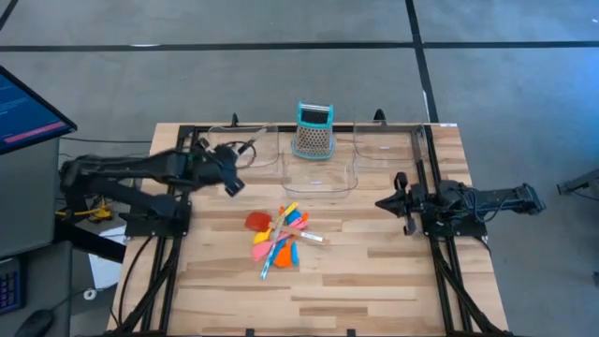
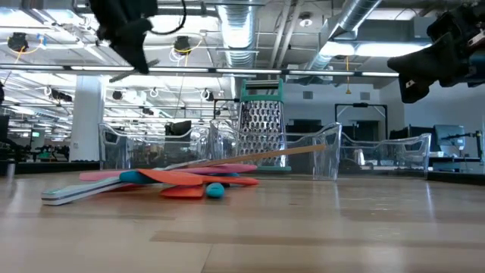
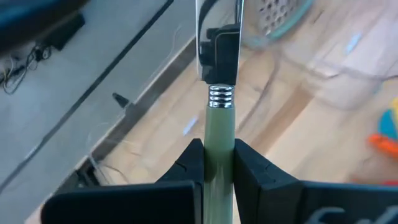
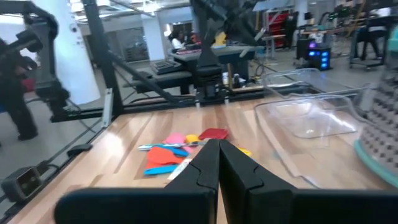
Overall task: Pick & Place Kitchen Items
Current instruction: Put the green table knife into the left transparent bin
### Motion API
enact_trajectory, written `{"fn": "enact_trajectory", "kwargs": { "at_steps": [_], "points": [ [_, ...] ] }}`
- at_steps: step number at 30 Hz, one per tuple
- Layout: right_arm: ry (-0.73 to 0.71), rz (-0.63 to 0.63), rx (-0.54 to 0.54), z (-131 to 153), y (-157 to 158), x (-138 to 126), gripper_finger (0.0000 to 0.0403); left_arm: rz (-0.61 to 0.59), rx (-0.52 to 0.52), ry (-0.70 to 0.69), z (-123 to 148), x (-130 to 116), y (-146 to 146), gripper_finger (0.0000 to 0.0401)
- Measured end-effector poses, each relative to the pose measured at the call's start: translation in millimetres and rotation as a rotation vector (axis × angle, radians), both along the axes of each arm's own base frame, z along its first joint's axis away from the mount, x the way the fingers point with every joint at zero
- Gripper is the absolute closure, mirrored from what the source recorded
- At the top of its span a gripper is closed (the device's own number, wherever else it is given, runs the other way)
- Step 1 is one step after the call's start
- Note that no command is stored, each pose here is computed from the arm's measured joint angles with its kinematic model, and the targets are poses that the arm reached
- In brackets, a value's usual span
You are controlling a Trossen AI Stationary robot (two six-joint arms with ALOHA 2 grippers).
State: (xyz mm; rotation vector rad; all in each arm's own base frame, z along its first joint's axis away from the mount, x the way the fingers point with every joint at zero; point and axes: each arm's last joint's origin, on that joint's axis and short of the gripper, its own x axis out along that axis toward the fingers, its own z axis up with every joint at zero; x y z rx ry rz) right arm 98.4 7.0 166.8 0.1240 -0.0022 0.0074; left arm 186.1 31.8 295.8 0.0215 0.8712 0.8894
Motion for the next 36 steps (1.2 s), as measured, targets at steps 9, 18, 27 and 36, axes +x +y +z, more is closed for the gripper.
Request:
{"fn": "enact_trajectory", "kwargs": {
  "at_steps": [9,18,27,36],
  "points": [
    [-0.020,-0.086,0.006,2,-7,0,0.0403,-0.100,0.020,0.034,-20,-12,70,0.0381],
    [-0.027,-0.123,0.010,2,-10,0,0.0403,-0.082,-0.152,0.160,-54,-16,123,0.0381],
    [-0.026,-0.135,0.010,2,-11,0,0.0403,-0.177,-0.278,0.306,-89,-14,147,0.0381],
    [-0.027,-0.151,0.010,2,-12,0,0.0403,-0.225,-0.384,0.355,-114,-12,160,0.0381]
  ]
}}
